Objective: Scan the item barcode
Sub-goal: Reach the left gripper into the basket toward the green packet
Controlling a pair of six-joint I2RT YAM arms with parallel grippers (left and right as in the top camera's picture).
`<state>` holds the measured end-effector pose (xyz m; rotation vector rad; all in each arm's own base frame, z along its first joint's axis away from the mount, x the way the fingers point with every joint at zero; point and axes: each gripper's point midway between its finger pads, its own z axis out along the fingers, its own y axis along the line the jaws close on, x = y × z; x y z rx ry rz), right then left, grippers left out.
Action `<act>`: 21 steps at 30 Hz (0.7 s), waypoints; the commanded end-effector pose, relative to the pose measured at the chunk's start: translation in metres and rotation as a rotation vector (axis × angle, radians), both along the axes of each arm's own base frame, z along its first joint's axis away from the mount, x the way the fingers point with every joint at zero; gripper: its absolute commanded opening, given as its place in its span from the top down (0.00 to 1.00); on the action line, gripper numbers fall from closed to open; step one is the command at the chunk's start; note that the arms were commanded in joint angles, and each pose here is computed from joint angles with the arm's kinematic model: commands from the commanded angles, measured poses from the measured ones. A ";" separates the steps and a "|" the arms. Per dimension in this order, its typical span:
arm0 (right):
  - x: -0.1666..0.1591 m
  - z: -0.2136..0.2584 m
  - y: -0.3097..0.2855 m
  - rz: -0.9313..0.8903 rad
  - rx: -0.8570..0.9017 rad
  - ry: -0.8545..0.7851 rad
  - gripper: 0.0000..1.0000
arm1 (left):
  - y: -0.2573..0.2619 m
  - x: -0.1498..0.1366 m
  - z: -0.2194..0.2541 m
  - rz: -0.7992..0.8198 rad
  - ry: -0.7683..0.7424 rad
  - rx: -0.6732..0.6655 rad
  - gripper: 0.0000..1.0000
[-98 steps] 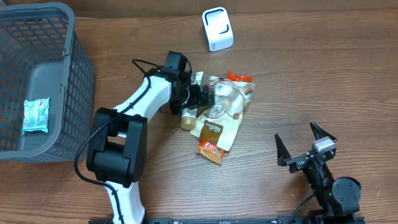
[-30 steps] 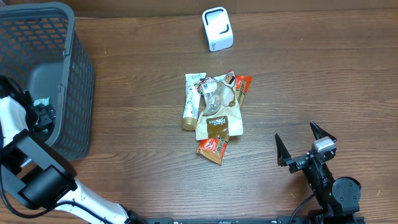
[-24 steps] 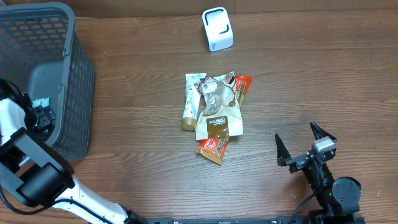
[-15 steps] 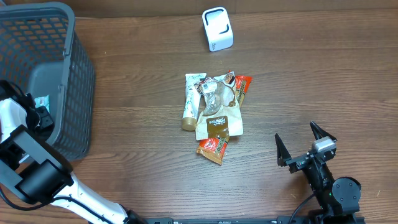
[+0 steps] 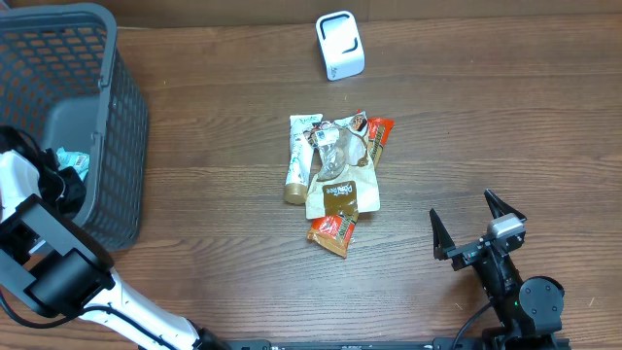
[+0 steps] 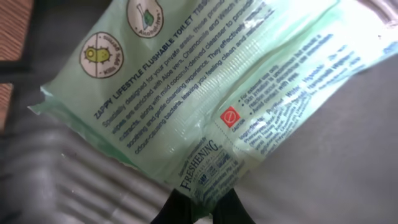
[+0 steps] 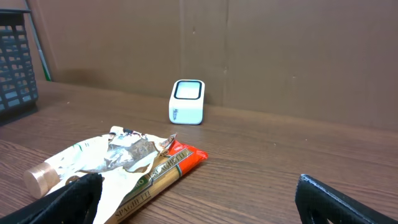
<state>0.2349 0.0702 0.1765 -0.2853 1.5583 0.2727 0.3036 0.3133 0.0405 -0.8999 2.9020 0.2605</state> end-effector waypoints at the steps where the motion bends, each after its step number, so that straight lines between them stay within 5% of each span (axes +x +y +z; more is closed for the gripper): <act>1: 0.000 -0.002 0.002 0.007 0.004 -0.002 0.00 | -0.001 0.024 0.038 0.004 -0.145 -0.009 0.96; 4: 0.000 -0.002 0.002 0.007 0.004 -0.002 0.00 | -0.006 0.035 0.057 0.027 -0.232 -0.026 0.95; 7: 0.000 -0.002 0.002 0.007 0.004 -0.002 0.00 | -0.003 0.038 0.064 0.021 -0.251 -0.004 0.17; 8: 0.000 -0.002 0.002 0.007 0.004 -0.001 0.00 | -0.002 0.038 0.064 0.002 -0.247 0.005 0.00; 21: 0.000 -0.002 0.002 0.007 0.004 -0.002 0.00 | 0.022 0.062 0.068 -0.221 -0.291 0.141 0.00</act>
